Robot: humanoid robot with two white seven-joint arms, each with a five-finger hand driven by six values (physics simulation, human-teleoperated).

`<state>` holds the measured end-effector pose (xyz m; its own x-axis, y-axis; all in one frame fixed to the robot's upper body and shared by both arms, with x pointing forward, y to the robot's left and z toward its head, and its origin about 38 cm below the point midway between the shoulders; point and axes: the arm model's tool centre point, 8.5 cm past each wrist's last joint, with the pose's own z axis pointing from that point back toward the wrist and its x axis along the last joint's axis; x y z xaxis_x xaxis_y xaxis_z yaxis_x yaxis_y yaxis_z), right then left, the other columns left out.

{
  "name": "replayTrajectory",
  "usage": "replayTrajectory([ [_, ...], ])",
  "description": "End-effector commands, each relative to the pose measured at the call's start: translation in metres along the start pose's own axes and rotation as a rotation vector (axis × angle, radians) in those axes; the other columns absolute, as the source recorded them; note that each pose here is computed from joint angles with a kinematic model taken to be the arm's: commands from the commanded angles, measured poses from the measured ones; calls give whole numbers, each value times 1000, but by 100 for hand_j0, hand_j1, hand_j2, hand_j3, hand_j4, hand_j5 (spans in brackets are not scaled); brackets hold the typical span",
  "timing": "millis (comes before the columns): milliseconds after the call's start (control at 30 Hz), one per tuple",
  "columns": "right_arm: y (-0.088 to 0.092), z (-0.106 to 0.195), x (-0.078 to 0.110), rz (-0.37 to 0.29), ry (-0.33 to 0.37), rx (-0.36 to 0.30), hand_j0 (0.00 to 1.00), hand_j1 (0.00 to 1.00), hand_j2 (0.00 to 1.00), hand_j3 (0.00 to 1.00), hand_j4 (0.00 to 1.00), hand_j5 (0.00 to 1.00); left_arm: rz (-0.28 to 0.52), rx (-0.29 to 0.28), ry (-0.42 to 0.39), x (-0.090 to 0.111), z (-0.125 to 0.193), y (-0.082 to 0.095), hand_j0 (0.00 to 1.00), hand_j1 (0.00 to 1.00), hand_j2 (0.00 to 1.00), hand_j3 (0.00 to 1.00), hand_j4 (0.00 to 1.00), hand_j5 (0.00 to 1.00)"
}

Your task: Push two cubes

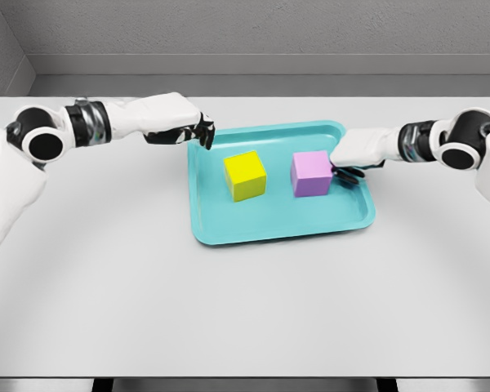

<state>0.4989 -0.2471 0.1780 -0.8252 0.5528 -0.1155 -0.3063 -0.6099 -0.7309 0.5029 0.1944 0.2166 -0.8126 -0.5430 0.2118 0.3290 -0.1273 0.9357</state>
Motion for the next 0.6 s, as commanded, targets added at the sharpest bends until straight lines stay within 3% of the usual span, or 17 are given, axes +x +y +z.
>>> replayTrajectory([
  [0,-3,-7,8,11,-23,-2,0,0,0,0,0,0,26,-30,-4,2,-17,-13,37,37,37,37,37,37],
  [333,-23,-15,14,32,-40,-31,0,0,0,0,0,0,120,-73,64,-24,-10,-43,37,37,37,37,37,37],
  [567,-34,-25,25,54,-68,-39,0,0,0,0,0,0,119,-87,51,-17,-23,-48,37,37,37,37,37,37],
])
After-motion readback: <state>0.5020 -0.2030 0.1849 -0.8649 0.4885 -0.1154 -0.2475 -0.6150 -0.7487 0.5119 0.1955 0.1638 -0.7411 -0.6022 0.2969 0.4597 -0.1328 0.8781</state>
